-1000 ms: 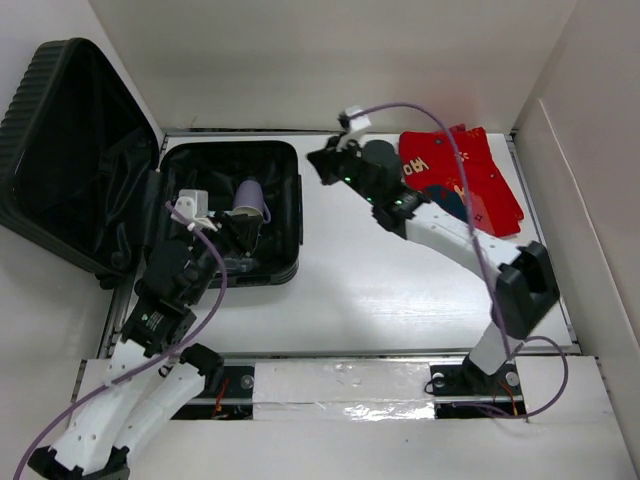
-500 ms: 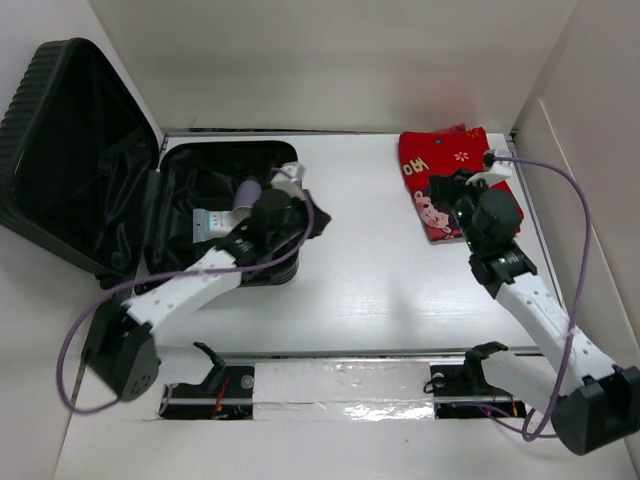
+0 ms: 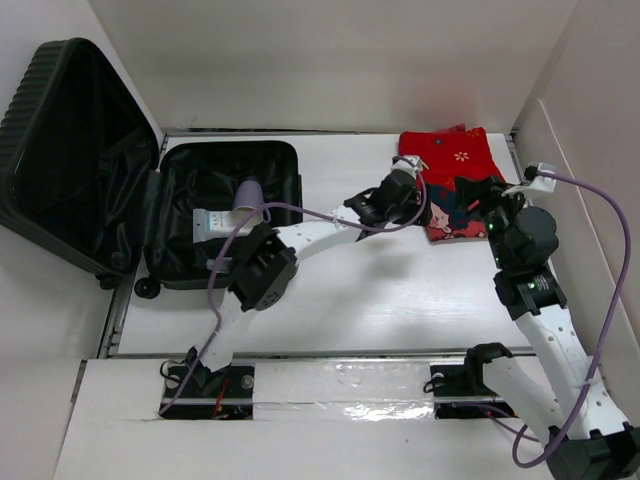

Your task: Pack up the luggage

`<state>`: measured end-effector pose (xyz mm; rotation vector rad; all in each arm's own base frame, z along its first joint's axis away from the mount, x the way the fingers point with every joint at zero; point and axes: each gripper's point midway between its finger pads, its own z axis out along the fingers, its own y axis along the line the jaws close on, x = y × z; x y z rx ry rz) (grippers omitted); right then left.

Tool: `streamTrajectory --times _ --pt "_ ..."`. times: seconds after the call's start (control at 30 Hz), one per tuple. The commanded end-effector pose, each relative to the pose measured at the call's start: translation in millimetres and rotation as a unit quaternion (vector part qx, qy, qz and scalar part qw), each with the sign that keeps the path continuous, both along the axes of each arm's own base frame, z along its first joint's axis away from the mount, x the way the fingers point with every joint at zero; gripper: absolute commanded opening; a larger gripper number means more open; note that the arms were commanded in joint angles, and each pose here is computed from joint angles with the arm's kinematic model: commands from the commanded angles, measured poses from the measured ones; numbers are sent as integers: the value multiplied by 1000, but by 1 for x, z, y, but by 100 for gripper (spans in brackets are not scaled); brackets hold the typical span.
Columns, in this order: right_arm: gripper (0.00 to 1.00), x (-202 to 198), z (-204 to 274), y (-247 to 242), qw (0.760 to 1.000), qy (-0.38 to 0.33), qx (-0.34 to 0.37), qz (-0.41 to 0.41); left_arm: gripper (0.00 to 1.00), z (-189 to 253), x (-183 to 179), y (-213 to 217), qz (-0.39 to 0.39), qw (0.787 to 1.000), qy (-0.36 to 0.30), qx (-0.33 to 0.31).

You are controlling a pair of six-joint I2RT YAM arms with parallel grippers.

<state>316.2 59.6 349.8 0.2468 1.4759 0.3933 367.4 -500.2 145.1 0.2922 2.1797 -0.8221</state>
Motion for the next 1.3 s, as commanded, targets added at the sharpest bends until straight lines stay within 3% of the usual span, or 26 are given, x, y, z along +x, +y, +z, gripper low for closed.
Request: streamTrajectory --times 0.0,0.03,0.6,0.73,0.77,0.83,0.87,0.93,0.97,1.03,1.07,1.13,1.2,1.23,1.27 --pt "56 -7 9 -4 1000 -13 -7 2 67 2 2 -15 -3 1000 9 19" --pt "56 -8 9 -3 1000 -11 -8 5 67 -20 5 -19 -3 999 19 32" --pt "56 -14 2 5 999 -20 -5 38 51 -102 -2 -72 -12 994 110 -13" --pt "56 -14 -2 10 998 -18 -9 54 36 -107 1 -74 -5 994 106 -19" --pt "56 -12 -3 8 999 -17 -8 47 21 -113 0 -70 -4 994 106 -11" --pt "56 -9 -13 7 999 -4 -14 43 5 -96 7 -63 3 996 90 -22" --pt "56 -5 -17 0 1000 4 -14 21 0 -118 3 -42 12 994 107 0" --pt "52 3 -31 -10 1000 24 -17 1 0 -89 6 -33 14 996 84 -33" --pt "48 5 -36 -10 999 29 -18 -1 0 -117 -11 -11 10 995 100 -2" --pt "35 13 -45 -15 999 41 -18 -9 0 -83 -14 -3 13 997 73 -34" --pt "30 21 -57 -19 998 60 -19 -15 0 -102 -26 16 18 996 85 -12" --pt "20 29 -66 -24 997 75 -19 -24 0 -78 -33 27 18 997 67 -32" --pt "17 39 -80 -27 995 97 -20 -30 0 -92 -50 48 31 997 74 -22" --pt "17 43 -83 -31 994 102 -19 -36 0 -76 -55 52 31 996 69 -39" --pt "21 50 -93 -39 991 118 -20 -51 0 -86 -69 60 27 996 77 -38"
